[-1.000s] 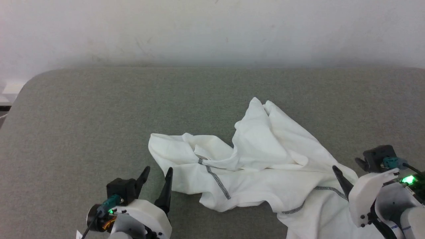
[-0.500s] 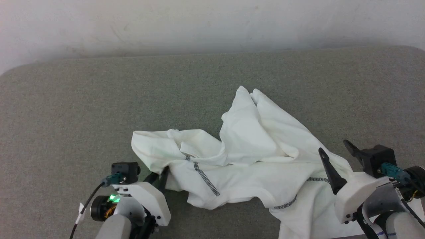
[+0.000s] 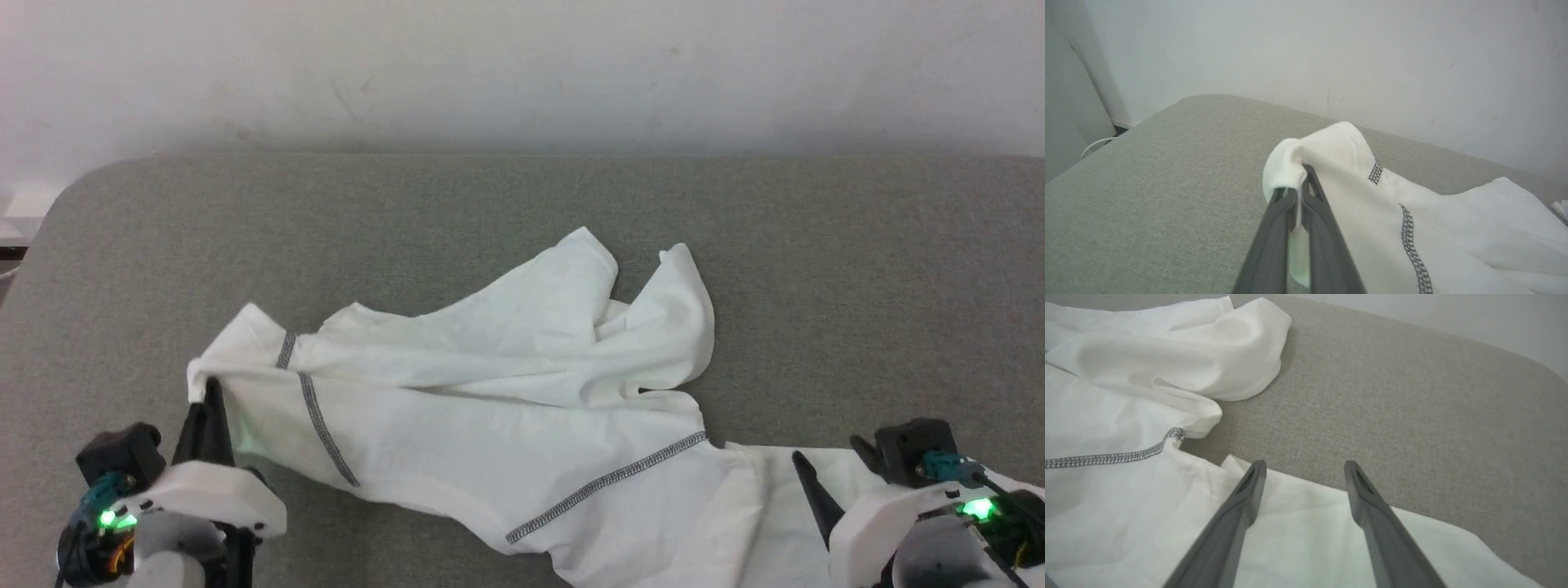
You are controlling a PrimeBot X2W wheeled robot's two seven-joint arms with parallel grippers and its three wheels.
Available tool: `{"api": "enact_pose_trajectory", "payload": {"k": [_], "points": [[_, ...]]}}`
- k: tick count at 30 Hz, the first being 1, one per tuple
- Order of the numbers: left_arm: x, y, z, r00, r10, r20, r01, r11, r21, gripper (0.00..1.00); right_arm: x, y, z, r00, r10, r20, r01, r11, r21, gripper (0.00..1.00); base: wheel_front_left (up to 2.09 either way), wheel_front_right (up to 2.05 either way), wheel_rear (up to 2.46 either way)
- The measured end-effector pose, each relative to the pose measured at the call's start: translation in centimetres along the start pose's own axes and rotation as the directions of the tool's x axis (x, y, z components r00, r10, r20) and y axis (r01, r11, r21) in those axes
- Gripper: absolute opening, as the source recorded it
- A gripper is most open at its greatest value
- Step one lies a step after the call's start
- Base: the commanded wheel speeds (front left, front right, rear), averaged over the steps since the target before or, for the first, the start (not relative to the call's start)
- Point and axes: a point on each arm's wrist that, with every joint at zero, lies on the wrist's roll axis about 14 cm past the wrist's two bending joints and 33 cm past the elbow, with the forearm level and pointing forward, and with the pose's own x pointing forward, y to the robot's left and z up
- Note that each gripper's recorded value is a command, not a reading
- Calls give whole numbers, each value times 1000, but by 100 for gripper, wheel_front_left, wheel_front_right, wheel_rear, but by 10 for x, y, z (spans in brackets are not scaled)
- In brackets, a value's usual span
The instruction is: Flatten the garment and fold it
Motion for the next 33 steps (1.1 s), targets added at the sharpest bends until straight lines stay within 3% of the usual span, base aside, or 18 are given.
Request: {"api": "enact_pose_trajectory", "payload": {"k": [1,2,11,15,19,21,28,30,33], "points": [[-5,3,-7,999,3,-32,-3,1000,5,0,-2,-2,-8,999,-8,-37,8,1000,7,100,0,0,0],[-10,4,-14,998,4,-62,-3,1000,9,98,-4,-7,-16,997,-26,-73,28,999,17,100,0,0,0],[-18,-22,9,994,-77,75,75,997,28,100,-25,-77,-60,925,-250,-288,259,966,-6,100,0,0,0],[-18,-33,19,987,-111,114,107,994,36,100,-25,-80,-85,893,-257,-369,280,960,11,100,0,0,0],[-16,-37,19,986,-117,116,114,993,34,100,-14,-78,-94,886,-242,-395,277,960,32,100,0,0,0],[-15,-38,18,986,-122,116,118,992,40,100,-7,-78,-94,890,-236,-391,273,961,42,0,0,0,0],[-14,-40,14,986,-127,108,124,992,36,100,6,-98,-71,918,-283,-278,304,952,33,0,0,0,0],[-14,-43,16,984,-135,114,132,991,31,100,6,-112,-48,927,-317,-203,325,946,6,0,0,0,0],[-14,-48,17,982,-148,119,146,989,25,100,9,-138,16,932,-361,-21,359,931,-67,0,0,0,0]]}}
